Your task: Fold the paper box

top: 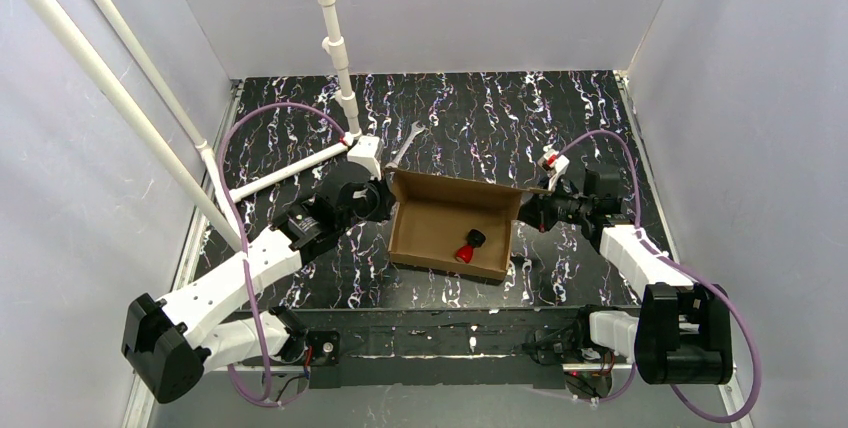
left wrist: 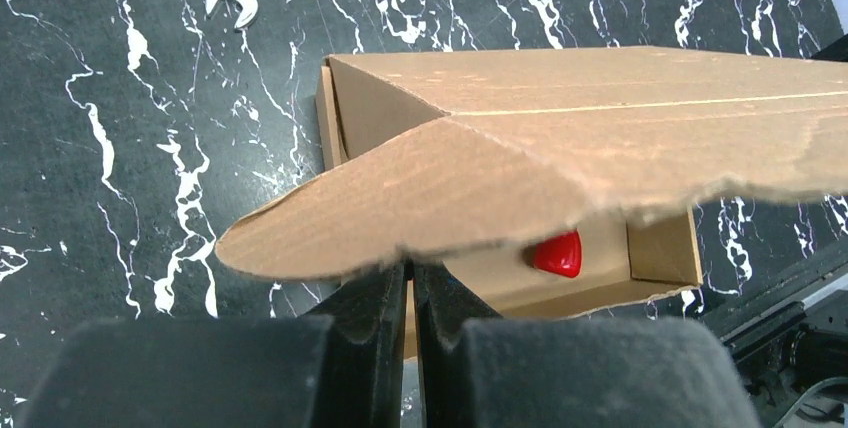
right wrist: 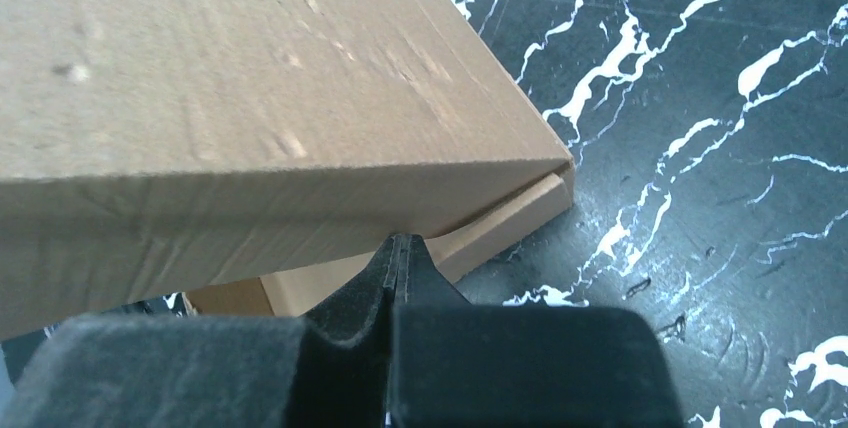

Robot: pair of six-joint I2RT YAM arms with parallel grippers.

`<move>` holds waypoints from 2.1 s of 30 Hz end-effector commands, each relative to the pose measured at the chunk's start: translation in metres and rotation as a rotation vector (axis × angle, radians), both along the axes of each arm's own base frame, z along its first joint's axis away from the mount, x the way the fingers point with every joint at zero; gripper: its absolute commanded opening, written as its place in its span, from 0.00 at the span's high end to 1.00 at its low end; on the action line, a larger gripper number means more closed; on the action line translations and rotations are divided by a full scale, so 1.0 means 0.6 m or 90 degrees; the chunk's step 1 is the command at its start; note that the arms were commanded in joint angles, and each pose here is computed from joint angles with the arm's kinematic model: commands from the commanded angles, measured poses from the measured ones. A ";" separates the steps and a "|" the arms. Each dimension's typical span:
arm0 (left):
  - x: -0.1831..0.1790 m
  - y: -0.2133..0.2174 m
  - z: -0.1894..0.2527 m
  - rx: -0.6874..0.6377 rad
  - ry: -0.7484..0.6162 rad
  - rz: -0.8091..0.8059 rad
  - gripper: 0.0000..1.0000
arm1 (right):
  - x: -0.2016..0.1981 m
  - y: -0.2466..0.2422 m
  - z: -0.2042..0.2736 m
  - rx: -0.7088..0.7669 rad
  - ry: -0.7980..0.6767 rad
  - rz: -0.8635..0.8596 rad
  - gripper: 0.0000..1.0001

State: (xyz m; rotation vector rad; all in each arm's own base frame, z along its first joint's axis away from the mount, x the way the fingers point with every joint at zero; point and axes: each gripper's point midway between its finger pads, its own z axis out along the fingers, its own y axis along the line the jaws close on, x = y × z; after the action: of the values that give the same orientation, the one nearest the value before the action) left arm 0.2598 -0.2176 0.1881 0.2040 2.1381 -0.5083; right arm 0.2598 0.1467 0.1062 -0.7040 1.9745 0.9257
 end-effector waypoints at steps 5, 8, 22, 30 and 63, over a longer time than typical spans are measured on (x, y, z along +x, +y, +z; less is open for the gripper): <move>-0.033 0.006 -0.004 -0.010 0.025 -0.025 0.99 | 0.011 -0.017 0.006 -0.029 -0.026 -0.007 0.99; -0.038 0.007 0.007 -0.021 0.023 -0.027 0.92 | 0.012 -0.021 0.007 -0.029 -0.030 -0.010 0.99; -0.172 0.029 0.133 -0.074 -0.025 -0.231 0.49 | 0.018 -0.037 0.013 -0.025 -0.044 -0.027 0.98; -0.200 0.035 0.231 -0.130 -0.096 -0.267 0.38 | 0.025 -0.053 0.012 -0.032 -0.050 -0.045 0.96; -0.141 -0.012 0.055 -0.211 0.056 -0.130 0.02 | 0.015 -0.102 0.024 -0.052 -0.104 -0.017 0.67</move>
State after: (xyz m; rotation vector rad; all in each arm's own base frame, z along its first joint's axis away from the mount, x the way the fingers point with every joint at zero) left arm 0.1720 -0.2281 0.2245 0.2185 2.0893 -1.0331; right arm 0.2626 0.0844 0.1033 -0.7259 1.9451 0.7535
